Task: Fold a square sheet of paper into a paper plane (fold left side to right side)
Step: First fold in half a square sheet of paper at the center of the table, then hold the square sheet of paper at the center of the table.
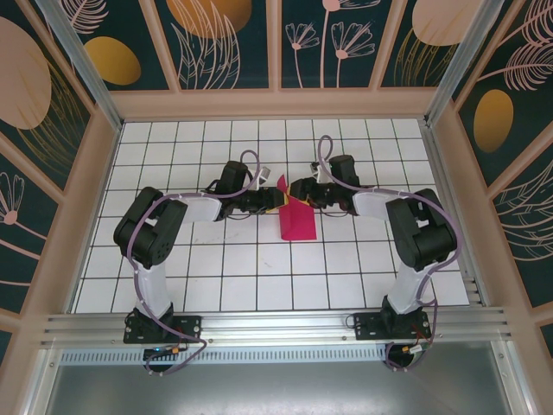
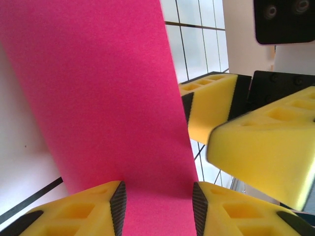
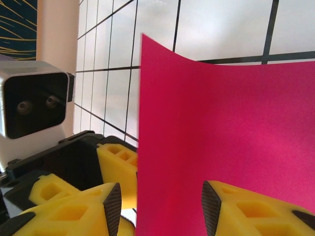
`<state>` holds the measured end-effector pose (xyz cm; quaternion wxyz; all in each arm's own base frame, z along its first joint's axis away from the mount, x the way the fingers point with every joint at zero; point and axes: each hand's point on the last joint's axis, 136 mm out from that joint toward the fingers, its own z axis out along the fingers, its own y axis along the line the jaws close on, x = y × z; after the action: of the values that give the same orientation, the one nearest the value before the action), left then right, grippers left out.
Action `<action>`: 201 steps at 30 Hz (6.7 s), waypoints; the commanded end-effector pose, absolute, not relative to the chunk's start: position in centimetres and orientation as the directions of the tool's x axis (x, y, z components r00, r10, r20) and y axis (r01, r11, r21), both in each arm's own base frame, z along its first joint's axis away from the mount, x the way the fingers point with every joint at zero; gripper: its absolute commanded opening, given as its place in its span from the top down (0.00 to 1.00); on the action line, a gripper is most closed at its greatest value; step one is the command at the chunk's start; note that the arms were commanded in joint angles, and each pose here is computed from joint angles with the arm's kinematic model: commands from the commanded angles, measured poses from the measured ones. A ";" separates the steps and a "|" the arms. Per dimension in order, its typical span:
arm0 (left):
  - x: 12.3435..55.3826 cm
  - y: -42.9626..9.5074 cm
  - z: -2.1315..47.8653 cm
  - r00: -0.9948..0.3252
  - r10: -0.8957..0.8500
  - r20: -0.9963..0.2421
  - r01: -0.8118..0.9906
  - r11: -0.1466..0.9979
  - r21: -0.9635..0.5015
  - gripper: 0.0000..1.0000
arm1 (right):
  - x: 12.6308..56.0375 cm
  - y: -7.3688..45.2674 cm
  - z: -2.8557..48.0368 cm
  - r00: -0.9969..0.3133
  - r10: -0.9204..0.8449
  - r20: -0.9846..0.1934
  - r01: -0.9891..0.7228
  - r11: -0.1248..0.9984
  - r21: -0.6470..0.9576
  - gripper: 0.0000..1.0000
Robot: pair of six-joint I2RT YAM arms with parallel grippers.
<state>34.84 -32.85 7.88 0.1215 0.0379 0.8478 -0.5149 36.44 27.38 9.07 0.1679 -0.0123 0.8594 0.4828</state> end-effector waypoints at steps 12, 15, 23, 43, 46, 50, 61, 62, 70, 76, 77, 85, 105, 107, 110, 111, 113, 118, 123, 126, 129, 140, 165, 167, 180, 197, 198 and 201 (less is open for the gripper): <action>35.3 -33.2 8.5 -0.961 -0.057 -0.270 0.216 0.458 -0.862 0.63 | 37.5 28.4 8.4 -0.946 0.111 -0.305 -0.191 0.570 0.799 0.83; 35.5 -32.9 8.6 -0.956 -0.065 -0.287 0.222 0.485 -0.846 0.60 | 37.6 28.0 8.3 -0.944 0.108 -0.313 -0.190 0.596 0.780 0.96; 36.5 -30.6 7.7 -0.939 -0.119 -0.321 0.177 0.634 -0.753 0.47 | 37.7 25.0 6.7 -0.941 0.132 -0.310 -0.137 0.690 0.711 0.97; 36.9 -33.1 3.8 -0.965 -0.092 -0.244 0.110 0.705 -0.701 0.43 | 37.4 22.7 4.0 -0.947 0.155 -0.281 -0.064 0.768 0.637 0.93; 36.8 -33.1 3.3 -0.967 -0.082 -0.239 0.108 0.722 -0.683 0.42 | 37.4 22.5 3.7 -0.948 0.155 -0.277 -0.058 0.775 0.630 0.93; 36.7 -33.3 2.9 -0.970 -0.073 -0.233 0.108 0.728 -0.677 0.42 | 37.4 22.3 3.4 -0.949 0.154 -0.274 -0.050 0.786 0.616 0.92; 36.5 -34.0 1.8 -0.974 -0.045 -0.224 0.114 0.754 -0.647 0.48 | 37.3 22.0 3.1 -0.949 0.153 -0.274 -0.047 0.795 0.605 0.83; 36.4 -34.1 1.7 -0.974 -0.041 -0.224 0.116 0.758 -0.642 0.48 | 37.4 22.1 3.2 -0.949 0.153 -0.277 -0.049 0.794 0.606 0.82; 36.3 -34.0 0.8 -0.975 -0.026 -0.219 0.116 0.784 -0.610 0.52 | 37.8 21.5 4.8 -0.931 0.164 -0.325 -0.065 0.803 0.592 0.66; 36.2 -34.0 0.6 -0.976 -0.015 -0.218 0.121 0.793 -0.597 0.52 | 37.9 19.3 5.9 -0.909 0.193 -0.371 -0.041 0.841 0.539 0.54; 36.2 -34.1 0.5 -0.976 -0.012 -0.219 0.124 0.796 -0.593 0.52 | 37.8 18.7 5.9 -0.905 0.200 -0.376 -0.030 0.850 0.526 0.52; 36.0 -34.7 0.2 -0.974 0.027 -0.226 0.153 0.815 -0.560 0.51 | 37.3 15.5 6.4 -0.878 0.262 -0.401 0.026 0.862 0.507 0.49; 35.5 -35.1 -1.0 -0.973 0.079 -0.219 0.181 0.849 -0.496 0.46 | 36.9 15.5 6.3 -0.883 0.262 -0.388 0.023 0.852 0.523 0.48; 35.5 -35.1 -1.1 -0.973 0.078 -0.217 0.178 0.851 -0.494 0.46 | 36.8 15.7 6.2 -0.886 0.261 -0.382 0.021 0.847 0.531 0.48; 35.4 -35.2 -1.3 -0.974 0.081 -0.212 0.178 0.853 -0.491 0.45 | 36.8 16.1 6.1 -0.890 0.257 -0.377 0.014 0.841 0.541 0.48; 35.5 -35.1 -1.3 -0.974 0.080 -0.211 0.176 0.855 -0.489 0.45 | 36.8 16.2 6.2 -0.890 0.256 -0.378 0.011 0.840 0.543 0.48; 35.4 -35.1 -1.4 -0.974 0.082 -0.209 0.176 0.857 -0.485 0.44 | 36.8 16.4 6.1 -0.892 0.252 -0.375 0.008 0.838 0.545 0.48; 35.3 -35.2 -1.7 -0.975 0.086 -0.206 0.177 0.861 -0.477 0.44 | 36.7 16.9 6.1 -0.895 0.247 -0.372 0.002 0.835 0.550 0.48; 35.3 -35.1 -2.0 -0.976 0.086 -0.202 0.174 0.865 -0.471 0.44 | 36.6 17.2 6.1 -0.897 0.242 -0.370 -0.004 0.832 0.555 0.48; 35.4 -35.3 -2.0 -0.976 0.085 -0.200 0.172 0.864 -0.473 0.43 | 36.6 17.5 6.2 -0.900 0.237 -0.367 -0.010 0.828 0.560 0.48; 35.4 -35.3 -2.1 -0.977 0.083 -0.197 0.169 0.866 -0.470 0.43 | 36.4 17.7 6.1 -0.902 0.234 -0.363 -0.010 0.829 0.560 0.48; 35.3 -35.1 -2.9 -0.979 0.089 -0.185 0.165 0.877 -0.451 0.42 | 36.3 18.5 6.2 -0.907 0.222 -0.358 -0.023 0.822 0.568 0.49; 35.2 -35.0 -3.8 -0.980 0.094 -0.175 0.161 0.890 -0.427 0.40 | 35.9 21.8 5.3 -0.934 0.165 -0.317 -0.060 0.802 0.594 0.69; 35.2 -35.0 -3.8 -0.980 0.095 -0.174 0.162 0.890 -0.426 0.40 | 36.0 22.1 5.1 -0.937 0.158 -0.311 -0.062 0.801 0.595 0.73; 35.2 -34.8 -4.0 -0.981 0.094 -0.173 0.159 0.895 -0.416 0.40 | 35.9 22.1 4.0 -0.944 0.150 -0.294 -0.045 0.824 0.565 0.78; 35.1 -34.6 -4.3 -0.981 0.094 -0.169 0.156 0.901 -0.406 0.40 | 35.8 22.1 4.8 -0.938 0.167 -0.305 -0.045 0.810 0.584 0.82; 35.2 -34.6 -4.3 -0.981 0.095 -0.169 0.157 0.901 -0.405 0.40 | 35.8 22.1 4.7 -0.938 0.167 -0.303 -0.044 0.811 0.583 0.82; 35.2 -34.6 -4.2 -0.981 0.095 -0.170 0.157 0.901 -0.403 0.40 | 35.7 22.2 4.3 -0.943 0.160 -0.292 -0.041 0.814 0.579 0.82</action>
<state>37.26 -34.85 2.04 0.1145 0.0491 0.9597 -0.2519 35.82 21.56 4.53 0.1763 0.0331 0.9382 0.2961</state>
